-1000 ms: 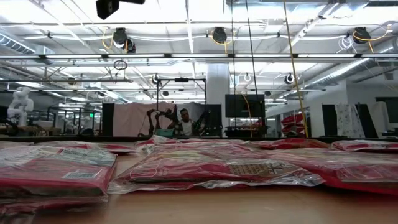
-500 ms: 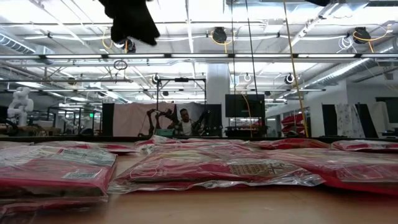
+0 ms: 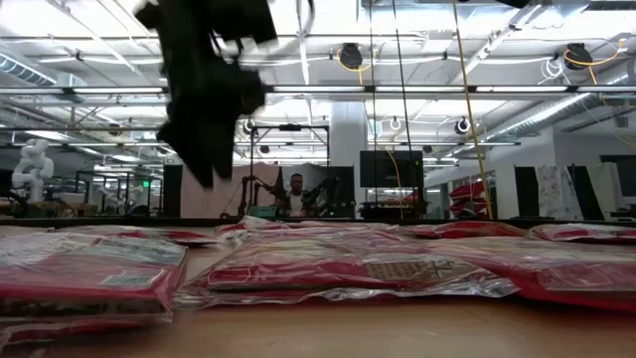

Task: Sort popcorn bags into baskets
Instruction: Put the popcorn bag into the transparent bin

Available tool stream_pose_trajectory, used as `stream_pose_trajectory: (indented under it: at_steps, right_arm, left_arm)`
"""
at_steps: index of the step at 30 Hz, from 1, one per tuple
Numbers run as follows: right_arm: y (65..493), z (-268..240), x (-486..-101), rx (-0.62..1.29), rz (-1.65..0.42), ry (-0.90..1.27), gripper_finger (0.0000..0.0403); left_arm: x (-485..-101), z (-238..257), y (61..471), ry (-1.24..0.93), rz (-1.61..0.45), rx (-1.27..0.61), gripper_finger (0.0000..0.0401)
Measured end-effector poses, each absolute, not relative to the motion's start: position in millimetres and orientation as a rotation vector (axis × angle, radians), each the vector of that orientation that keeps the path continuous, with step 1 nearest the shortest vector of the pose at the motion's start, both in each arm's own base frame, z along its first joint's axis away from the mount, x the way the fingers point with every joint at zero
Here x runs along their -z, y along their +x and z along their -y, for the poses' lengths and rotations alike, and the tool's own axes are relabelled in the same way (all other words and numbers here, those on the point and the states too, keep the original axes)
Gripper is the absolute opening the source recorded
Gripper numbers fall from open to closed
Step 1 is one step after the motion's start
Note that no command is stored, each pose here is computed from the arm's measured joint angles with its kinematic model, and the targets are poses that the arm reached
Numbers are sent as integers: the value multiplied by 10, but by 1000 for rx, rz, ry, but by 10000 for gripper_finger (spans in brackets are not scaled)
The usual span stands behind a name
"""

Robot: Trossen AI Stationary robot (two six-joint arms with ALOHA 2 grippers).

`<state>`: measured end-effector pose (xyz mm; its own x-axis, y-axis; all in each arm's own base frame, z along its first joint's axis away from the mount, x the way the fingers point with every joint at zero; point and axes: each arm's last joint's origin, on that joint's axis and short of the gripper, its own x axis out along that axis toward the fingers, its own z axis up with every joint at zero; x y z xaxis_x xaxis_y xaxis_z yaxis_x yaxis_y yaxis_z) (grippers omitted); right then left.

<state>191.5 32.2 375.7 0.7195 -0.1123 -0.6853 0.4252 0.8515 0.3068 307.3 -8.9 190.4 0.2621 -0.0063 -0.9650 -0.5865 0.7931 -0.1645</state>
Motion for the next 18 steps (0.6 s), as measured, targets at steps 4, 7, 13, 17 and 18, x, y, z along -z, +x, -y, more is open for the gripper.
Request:
stream_pose_trajectory:
  at_steps: [4,7,13,17,18]
  right_arm:
    - [1919,-308,-3756,315,-710,459,136]
    - [1922,-294,-3756,322,-708,461,145]
    - [1922,-292,-3756,319,-710,457,150]
    - [1922,-292,-3756,319,-710,458,151]
    - [1922,-292,-3756,319,-710,458,151]
  left_arm:
    - [-1838,93,3157,-458,-1257,-319,274]
    - [-1684,81,3160,-402,-1329,-309,298]
    - [-1569,143,3236,-163,-1332,-181,315]
    - [-1504,185,3292,-22,-1317,-70,299]
    - [-1472,184,3301,-13,-1324,-65,294]
